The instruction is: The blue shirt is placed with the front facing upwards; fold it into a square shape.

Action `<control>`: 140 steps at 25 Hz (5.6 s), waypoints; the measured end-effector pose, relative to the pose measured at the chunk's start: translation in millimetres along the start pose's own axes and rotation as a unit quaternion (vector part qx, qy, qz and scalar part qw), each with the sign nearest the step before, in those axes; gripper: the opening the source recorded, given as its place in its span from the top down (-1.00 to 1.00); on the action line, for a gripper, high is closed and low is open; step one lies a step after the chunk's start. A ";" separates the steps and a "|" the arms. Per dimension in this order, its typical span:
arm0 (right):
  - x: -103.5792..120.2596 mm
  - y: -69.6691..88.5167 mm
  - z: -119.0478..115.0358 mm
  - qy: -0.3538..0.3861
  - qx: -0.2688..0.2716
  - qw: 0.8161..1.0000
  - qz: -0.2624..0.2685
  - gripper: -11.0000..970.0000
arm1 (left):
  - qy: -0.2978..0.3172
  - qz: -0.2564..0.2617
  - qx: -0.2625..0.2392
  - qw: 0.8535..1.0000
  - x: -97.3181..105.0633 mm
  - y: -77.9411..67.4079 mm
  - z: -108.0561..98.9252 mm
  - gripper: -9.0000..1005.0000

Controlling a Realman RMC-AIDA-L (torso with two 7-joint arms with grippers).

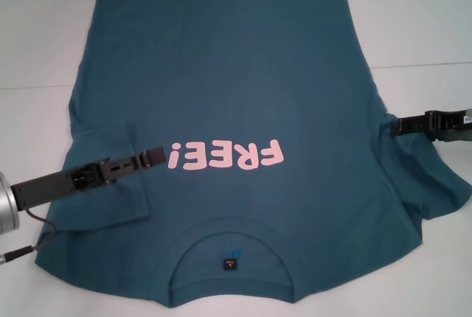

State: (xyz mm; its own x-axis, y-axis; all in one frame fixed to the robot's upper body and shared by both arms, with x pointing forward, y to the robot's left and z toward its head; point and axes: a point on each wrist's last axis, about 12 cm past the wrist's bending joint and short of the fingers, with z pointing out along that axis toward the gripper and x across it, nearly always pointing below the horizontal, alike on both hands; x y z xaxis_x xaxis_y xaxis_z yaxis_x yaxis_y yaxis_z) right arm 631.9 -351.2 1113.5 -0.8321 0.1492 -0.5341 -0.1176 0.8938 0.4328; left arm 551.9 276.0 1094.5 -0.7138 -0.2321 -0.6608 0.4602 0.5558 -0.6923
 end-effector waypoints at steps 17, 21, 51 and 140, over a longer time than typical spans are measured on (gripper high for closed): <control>7.3 -6.1 -2.4 0.033 0.019 0.999 -0.023 -0.66 | 0.000 -0.002 -0.001 1.000 1.4 0.7 -1.1 -0.86; 7.8 -5.4 -0.3 0.031 0.021 0.999 -0.029 -0.66 | 0.000 -0.001 -0.001 1.000 1.0 0.5 -0.9 -0.86; 3.7 5.3 9.2 0.030 0.041 0.998 -0.045 0.06 | 0.000 -0.001 0.001 1.000 -0.4 -0.2 0.2 -0.86; -34.2 95.3 48.6 0.006 0.021 1.000 -0.006 0.65 | -0.082 -0.066 -0.038 0.994 9.4 21.6 -37.1 -0.86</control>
State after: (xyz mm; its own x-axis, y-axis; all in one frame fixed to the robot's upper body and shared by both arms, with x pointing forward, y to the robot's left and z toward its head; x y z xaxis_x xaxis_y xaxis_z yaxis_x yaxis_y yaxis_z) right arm 675.5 -250.6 1137.7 -0.8375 0.1340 -0.5297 -0.1041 0.9125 0.3955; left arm 535.5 315.4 1084.1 -0.6668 -0.4300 -0.6087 0.3223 0.5700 -0.7558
